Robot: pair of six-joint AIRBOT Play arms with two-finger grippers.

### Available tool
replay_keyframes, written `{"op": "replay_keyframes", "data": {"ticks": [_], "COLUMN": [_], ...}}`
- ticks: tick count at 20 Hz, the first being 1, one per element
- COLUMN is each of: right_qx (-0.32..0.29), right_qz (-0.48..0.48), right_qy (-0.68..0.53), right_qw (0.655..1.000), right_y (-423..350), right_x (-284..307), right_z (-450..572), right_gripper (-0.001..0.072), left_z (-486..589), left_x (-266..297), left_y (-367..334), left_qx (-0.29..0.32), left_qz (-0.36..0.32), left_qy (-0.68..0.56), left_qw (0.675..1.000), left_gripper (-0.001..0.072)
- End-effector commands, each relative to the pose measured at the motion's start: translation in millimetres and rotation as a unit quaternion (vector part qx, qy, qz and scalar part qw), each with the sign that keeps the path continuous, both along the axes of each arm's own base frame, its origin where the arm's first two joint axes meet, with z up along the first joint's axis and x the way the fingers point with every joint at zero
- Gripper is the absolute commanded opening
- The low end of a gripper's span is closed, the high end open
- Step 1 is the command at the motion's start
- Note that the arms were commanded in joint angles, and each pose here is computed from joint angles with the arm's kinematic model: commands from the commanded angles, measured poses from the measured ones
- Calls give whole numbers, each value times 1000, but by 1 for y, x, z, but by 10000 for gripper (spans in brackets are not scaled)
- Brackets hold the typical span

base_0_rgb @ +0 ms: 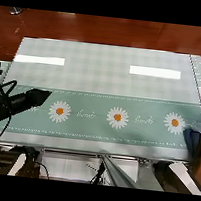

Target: Fold the shirts.

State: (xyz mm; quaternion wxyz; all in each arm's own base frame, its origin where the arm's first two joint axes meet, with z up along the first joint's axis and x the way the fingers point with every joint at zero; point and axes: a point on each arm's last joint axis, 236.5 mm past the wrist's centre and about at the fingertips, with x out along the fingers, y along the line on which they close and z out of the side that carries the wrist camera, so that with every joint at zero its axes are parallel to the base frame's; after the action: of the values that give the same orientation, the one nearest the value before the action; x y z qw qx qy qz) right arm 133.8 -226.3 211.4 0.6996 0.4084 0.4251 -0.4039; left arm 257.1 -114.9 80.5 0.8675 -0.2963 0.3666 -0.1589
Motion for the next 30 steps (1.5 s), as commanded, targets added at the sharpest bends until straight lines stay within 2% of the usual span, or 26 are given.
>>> {"op": "replay_keyframes", "data": {"ticks": [1,2,4,5,6,7,8,10,12,13,15,16,18,21,24,25,28,30], "right_qx": [3,1,0,-2,-4,-9,-14,-24,-29,-30,-42,-52,-69,-82,-111,-127,-143,-124], "right_qz": [-118,-132,-140,-150,-158,-156,-154,-141,-118,-103,-38,26,154,344,516,549,567,571], "right_qy": [35,40,49,57,63,61,56,26,-26,-57,-125,-173,-267,-296,-177,-138,-50,10], "right_qw": [992,990,989,987,985,986,986,989,992,993,990,983,949,888,830,814,810,812], "right_y": [3,5,5,3,2,0,-2,-10,-18,-21,-22,-12,31,138,243,268,298,294], "right_x": [-64,-71,-76,-81,-85,-84,-81,-66,-40,-24,25,63,143,228,251,254,256,255], "right_z": [-15,-16,-18,-18,-18,-17,-16,-13,-7,-3,16,32,66,73,8,-22,-121,-168], "right_gripper": [24,27,203,265,510,588,588,587,554,498,271,142,21,21,22,22,22,22], "left_z": [3,3,4,6,8,12,17,29,39,46,72,94,139,181,139,106,4,-27], "left_x": [4,4,6,8,10,15,20,29,35,40,59,70,93,121,130,130,137,142], "left_y": [2,2,3,5,6,9,13,17,14,14,13,10,-3,-47,-99,-110,-99,-77], "left_qx": [-1,-1,-1,-1,-2,-3,-4,-15,-29,-26,-8,1,10,27,54,84,192,219], "left_qz": [7,7,11,15,20,29,40,58,58,55,41,26,-14,-105,-178,-195,-199,-191], "left_qy": [-8,-8,-12,-16,-22,-33,-46,-69,-70,-74,-97,-114,-145,-165,-120,-89,19,63], "left_qw": [1000,1000,1000,1000,1000,999,998,996,995,995,994,993,989,980,975,973,961,955], "left_gripper": [24,24,25,24,24,25,24,24,24,24,24,24,24,23,23,23,23,24]}}
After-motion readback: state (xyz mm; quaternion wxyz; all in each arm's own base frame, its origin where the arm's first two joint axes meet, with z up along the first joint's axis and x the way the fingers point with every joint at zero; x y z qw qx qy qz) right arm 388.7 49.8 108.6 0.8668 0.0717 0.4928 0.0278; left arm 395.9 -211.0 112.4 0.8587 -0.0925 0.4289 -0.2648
